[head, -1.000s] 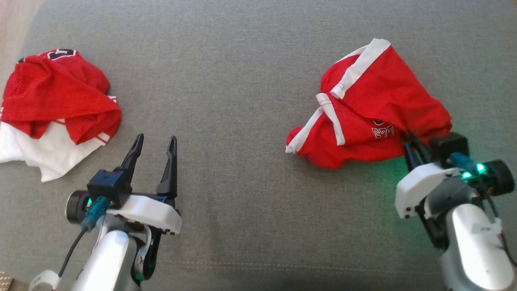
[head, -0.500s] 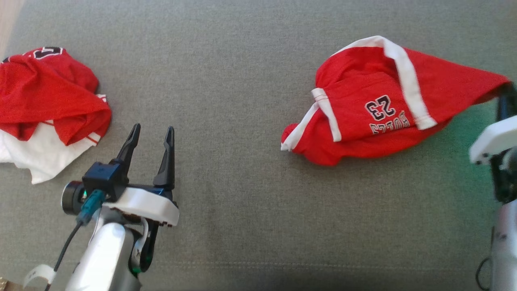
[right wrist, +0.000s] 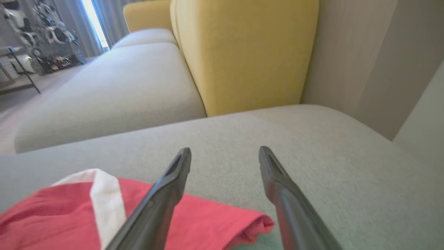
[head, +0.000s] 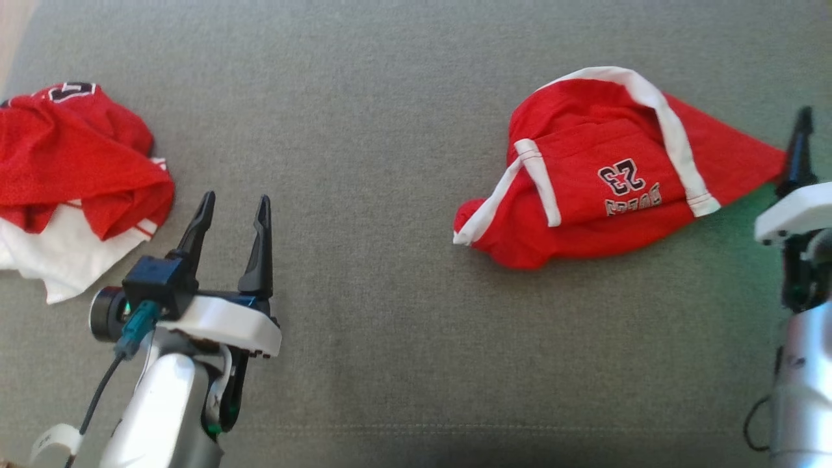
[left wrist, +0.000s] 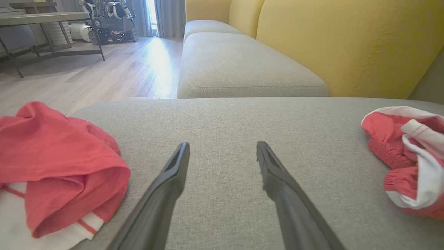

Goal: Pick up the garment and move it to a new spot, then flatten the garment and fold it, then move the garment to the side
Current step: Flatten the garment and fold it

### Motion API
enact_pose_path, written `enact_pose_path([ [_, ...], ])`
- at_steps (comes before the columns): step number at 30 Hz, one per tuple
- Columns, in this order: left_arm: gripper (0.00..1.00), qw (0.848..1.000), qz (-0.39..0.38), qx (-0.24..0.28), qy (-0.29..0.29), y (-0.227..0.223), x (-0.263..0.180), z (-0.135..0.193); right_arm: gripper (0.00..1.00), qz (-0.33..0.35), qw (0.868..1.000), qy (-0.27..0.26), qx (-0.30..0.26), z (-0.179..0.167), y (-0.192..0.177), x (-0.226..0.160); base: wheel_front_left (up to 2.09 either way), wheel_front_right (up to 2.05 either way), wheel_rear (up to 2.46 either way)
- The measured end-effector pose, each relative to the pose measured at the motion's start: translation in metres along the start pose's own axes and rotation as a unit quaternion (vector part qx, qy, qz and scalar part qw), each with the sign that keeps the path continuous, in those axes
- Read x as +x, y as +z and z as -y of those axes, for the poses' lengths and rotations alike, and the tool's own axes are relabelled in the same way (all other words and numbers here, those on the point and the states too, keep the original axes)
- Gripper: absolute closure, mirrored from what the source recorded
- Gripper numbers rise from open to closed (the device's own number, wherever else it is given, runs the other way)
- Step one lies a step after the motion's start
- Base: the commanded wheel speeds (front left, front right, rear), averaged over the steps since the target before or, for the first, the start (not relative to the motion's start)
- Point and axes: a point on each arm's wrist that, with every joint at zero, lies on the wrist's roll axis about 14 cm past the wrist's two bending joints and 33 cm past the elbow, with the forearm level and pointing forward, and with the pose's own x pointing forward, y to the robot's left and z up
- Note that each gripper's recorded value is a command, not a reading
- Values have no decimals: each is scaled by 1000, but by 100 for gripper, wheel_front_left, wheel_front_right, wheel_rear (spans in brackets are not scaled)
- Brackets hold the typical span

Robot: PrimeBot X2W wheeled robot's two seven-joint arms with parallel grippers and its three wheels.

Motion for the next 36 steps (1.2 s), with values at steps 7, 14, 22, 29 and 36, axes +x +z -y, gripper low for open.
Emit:
enact_pose_path([
  [7,0,1000,7,-1,-12,6,-5,10,0,62,996,54,-15,-29,21,-37,0,0,0],
  [14,0,1000,13,-1,-19,11,-14,16,0,90,989,117,-24,-65,29,-81,0,0,0],
  [22,0,1000,3,-2,-19,5,-34,19,0,62,986,155,-22,-84,5,-125,0,0,0],
  [29,0,1000,4,-1,-20,6,-40,21,0,60,985,161,-15,-85,5,-137,0,0,0],
  [36,0,1000,6,1,-18,8,-42,20,0,53,985,162,-7,-85,1,-142,0,0,0],
])
